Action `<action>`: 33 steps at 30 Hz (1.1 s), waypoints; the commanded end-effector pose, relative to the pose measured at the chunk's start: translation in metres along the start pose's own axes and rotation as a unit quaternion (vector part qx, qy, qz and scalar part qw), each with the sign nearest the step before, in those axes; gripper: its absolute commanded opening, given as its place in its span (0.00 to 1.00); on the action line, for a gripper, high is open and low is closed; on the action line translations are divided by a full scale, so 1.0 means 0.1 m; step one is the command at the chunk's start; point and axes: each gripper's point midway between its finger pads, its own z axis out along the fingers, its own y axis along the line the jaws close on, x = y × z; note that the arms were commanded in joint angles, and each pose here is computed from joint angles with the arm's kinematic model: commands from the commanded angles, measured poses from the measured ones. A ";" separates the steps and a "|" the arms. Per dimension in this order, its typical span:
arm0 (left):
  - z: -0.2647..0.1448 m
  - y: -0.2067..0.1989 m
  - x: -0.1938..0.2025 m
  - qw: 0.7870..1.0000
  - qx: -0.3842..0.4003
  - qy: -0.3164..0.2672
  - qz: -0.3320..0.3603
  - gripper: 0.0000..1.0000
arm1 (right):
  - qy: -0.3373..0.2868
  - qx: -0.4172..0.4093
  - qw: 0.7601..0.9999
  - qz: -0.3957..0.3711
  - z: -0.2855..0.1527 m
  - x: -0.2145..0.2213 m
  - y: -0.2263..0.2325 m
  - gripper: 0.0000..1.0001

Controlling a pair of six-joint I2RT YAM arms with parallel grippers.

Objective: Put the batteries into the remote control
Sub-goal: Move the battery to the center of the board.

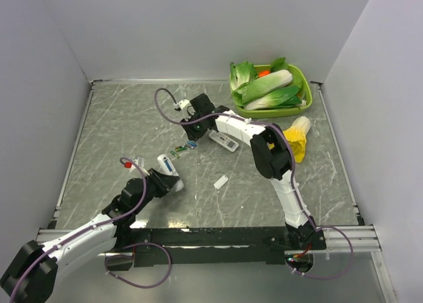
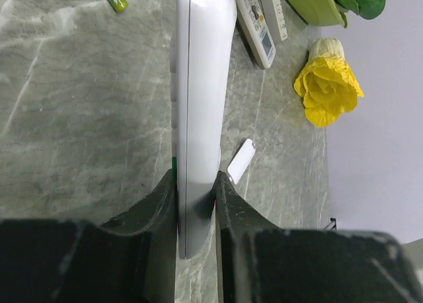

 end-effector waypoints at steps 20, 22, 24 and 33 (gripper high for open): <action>-0.03 0.03 0.06 1.000 0.019 0.005 0.001 0.01 | 0.043 -0.002 0.999 -0.027 0.22 0.23 0.08 0.30; -0.03 0.02 0.06 1.000 0.020 0.005 0.000 0.01 | 0.047 0.000 0.999 -0.027 0.22 0.25 0.06 0.29; -0.03 0.02 0.06 1.000 0.021 0.005 0.000 0.01 | 0.050 0.001 0.998 -0.027 0.21 0.27 0.06 0.29; -0.04 0.00 0.06 1.000 0.025 0.007 -0.002 0.01 | 0.039 0.046 0.998 -0.010 0.05 0.29 -0.09 0.05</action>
